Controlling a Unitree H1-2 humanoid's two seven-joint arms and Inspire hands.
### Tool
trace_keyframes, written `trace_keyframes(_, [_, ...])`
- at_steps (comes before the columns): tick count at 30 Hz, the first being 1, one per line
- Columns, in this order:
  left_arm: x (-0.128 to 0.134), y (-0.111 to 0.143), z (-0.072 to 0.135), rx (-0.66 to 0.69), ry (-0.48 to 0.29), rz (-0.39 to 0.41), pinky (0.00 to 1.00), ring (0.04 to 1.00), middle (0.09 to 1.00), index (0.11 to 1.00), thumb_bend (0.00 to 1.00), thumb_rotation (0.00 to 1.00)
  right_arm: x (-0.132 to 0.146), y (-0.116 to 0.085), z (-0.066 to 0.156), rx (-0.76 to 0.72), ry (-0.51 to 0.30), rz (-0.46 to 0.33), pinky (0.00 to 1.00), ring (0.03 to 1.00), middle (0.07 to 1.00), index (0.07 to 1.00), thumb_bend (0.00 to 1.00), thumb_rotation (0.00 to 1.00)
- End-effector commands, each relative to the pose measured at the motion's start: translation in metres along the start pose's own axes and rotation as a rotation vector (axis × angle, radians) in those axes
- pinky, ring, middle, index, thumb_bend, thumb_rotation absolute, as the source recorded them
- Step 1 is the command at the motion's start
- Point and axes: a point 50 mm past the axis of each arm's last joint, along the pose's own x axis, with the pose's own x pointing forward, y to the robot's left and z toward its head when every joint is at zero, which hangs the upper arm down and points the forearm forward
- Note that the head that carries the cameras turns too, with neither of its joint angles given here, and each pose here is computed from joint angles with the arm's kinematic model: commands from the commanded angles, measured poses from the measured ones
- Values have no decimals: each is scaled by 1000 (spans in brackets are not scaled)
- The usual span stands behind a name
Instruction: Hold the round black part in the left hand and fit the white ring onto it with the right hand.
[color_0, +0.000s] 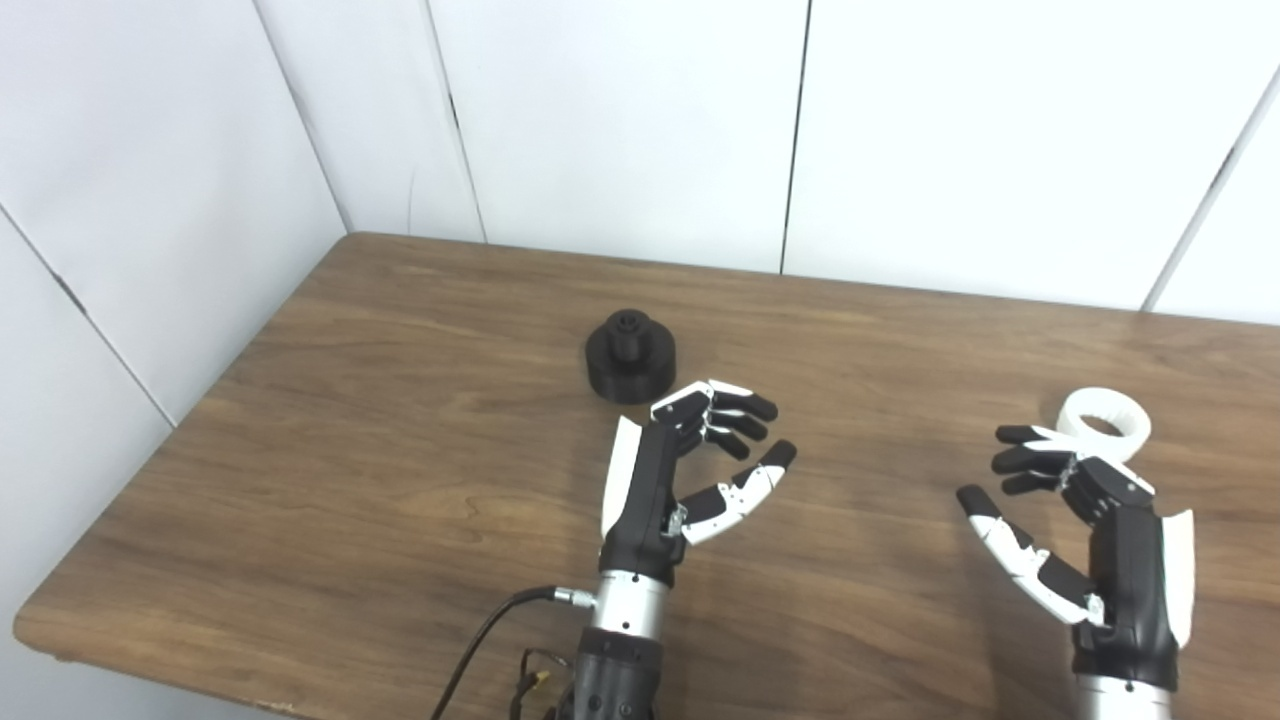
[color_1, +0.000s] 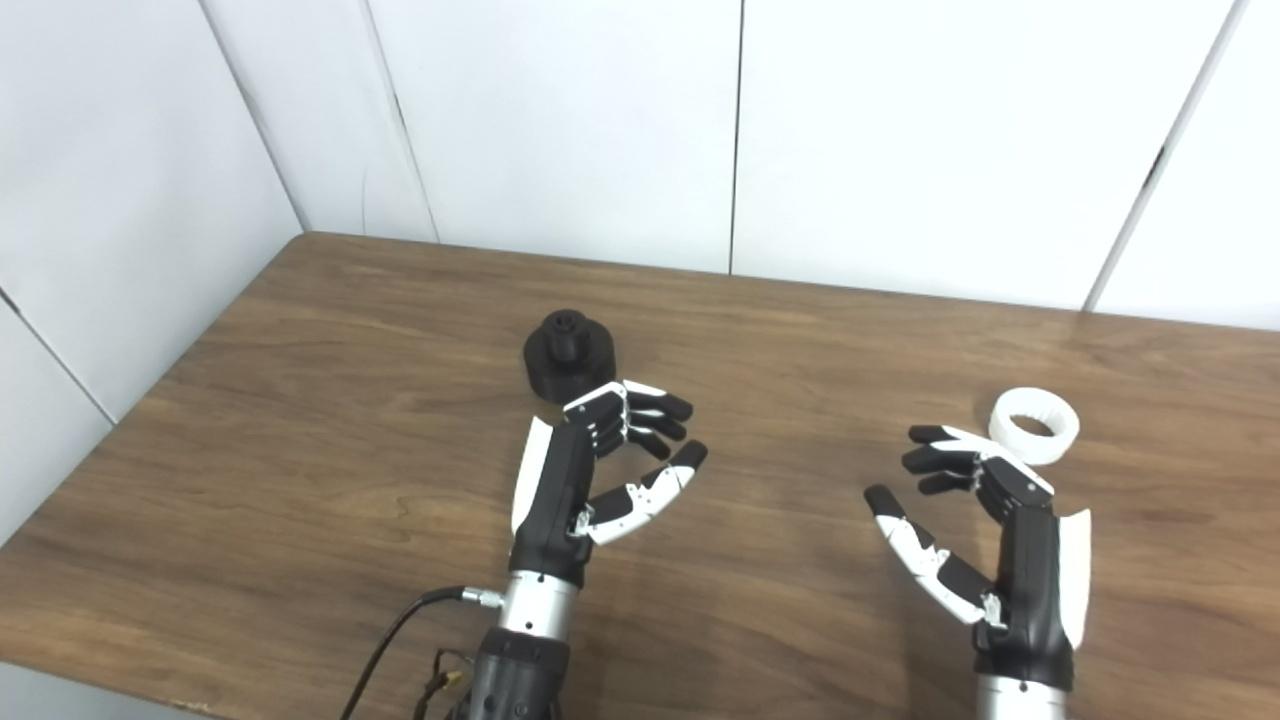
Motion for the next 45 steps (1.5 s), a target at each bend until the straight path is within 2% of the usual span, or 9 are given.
trace_keyframes(1, [10,-1,10,74,-56,2,498,649,692,498,498,77,2,-2,0,10,-29,1,476,565,652,498,502,154])
trace_keyframes(4, [14,8,13,134,-57,-7,548,703,734,499,498,79,2,-2,0,8,-24,1,480,568,652,498,502,155])
trace_keyframes(8, [20,21,18,188,-56,-14,530,711,758,499,499,78,3,-2,0,11,-22,1,483,569,648,498,503,156])
trace_keyframes(10, [22,28,20,211,-46,-17,545,724,779,674,560,207,3,-2,-1,4,-23,2,481,567,649,499,503,157])
trace_keyframes(18, [36,55,26,340,-40,-36,591,748,808,777,597,286,4,-1,0,12,-20,7,481,569,652,499,502,154])
trace_keyframes(25, [50,71,28,463,-65,-41,659,773,816,786,620,285,4,-1,0,18,-13,12,486,571,652,499,502,154])
trace_keyframes(29, [57,78,29,496,-65,-38,640,785,828,794,626,264,5,-1,-1,21,-19,12,482,569,649,499,503,152])
trace_keyframes(32, [65,85,30,540,-61,-31,713,818,843,801,621,257,7,-2,-1,18,-21,11,478,566,647,498,503,153])
trace_keyframes(45, [98,115,34,709,-61,16,673,808,854,823,645,308,6,-4,-2,13,-19,12,473,566,649,498,502,151])
